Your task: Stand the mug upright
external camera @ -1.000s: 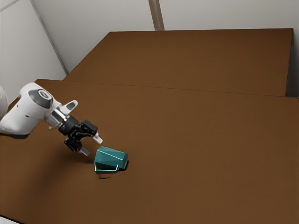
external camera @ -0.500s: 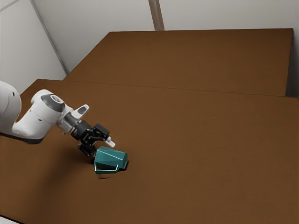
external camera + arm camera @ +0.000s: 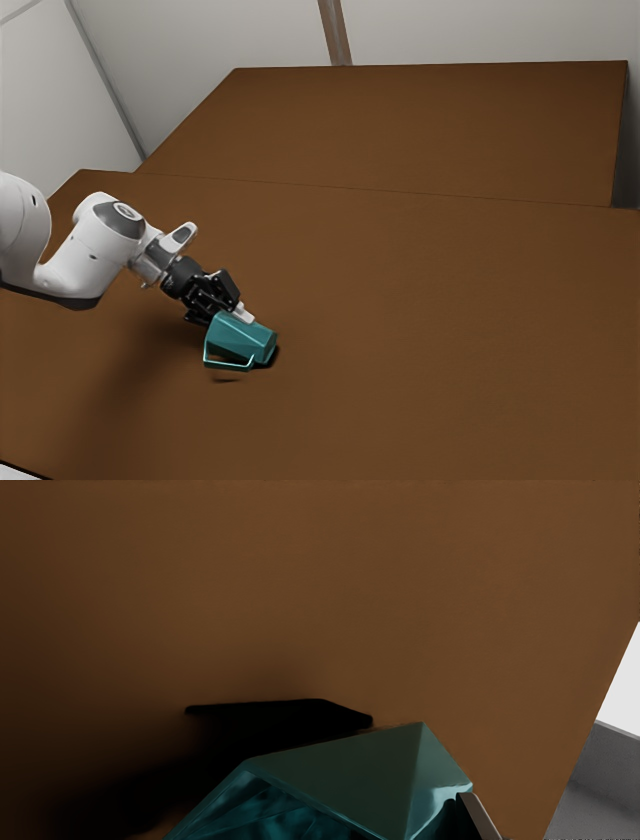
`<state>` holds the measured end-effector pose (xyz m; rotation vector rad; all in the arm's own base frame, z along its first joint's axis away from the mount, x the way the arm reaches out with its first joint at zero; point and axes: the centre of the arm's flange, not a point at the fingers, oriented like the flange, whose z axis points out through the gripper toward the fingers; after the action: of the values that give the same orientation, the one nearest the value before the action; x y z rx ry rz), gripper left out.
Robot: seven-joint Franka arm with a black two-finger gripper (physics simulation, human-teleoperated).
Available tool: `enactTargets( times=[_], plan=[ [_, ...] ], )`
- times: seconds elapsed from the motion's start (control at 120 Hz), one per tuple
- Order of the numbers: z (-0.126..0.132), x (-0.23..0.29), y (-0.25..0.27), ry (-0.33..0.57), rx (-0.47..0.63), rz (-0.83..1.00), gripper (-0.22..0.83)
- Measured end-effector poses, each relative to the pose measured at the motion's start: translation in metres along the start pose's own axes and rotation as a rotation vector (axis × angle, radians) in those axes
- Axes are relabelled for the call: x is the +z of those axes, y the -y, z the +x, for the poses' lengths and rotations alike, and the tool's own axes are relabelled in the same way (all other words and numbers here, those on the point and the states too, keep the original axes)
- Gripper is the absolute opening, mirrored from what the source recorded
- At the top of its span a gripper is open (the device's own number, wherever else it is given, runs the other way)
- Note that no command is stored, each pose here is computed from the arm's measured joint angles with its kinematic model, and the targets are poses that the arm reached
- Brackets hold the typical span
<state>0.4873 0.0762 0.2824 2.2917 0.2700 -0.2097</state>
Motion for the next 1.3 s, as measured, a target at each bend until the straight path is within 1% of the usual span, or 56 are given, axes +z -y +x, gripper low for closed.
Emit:
enactTargets(
  times=[0.192, 0.308, 0.567, 0.817, 0.883, 0.992, 1.05, 1.3],
  plan=[
    [0.0, 0.003, -0.012, -0.003, 0.024, -0.008, -0.09],
    [-0.001, 0.005, -0.027, -0.003, 0.051, -0.01, -0.14],
    [-0.004, 0.0, -0.049, -0.008, 0.096, 0.0, -0.15],
    [0.01, -0.026, -0.065, -0.022, 0.17, 0.115, -0.17],
    [0.012, -0.019, -0.079, -0.01, 0.209, 0.159, -0.17],
    [0.014, 0.008, -0.116, 0.017, 0.314, 0.271, -0.17],
    [0.015, 0.018, -0.128, 0.02, 0.357, 0.328, -0.17],
    [0.031, 0.018, -0.173, -0.027, 0.551, 0.582, -0.17]
  ],
)
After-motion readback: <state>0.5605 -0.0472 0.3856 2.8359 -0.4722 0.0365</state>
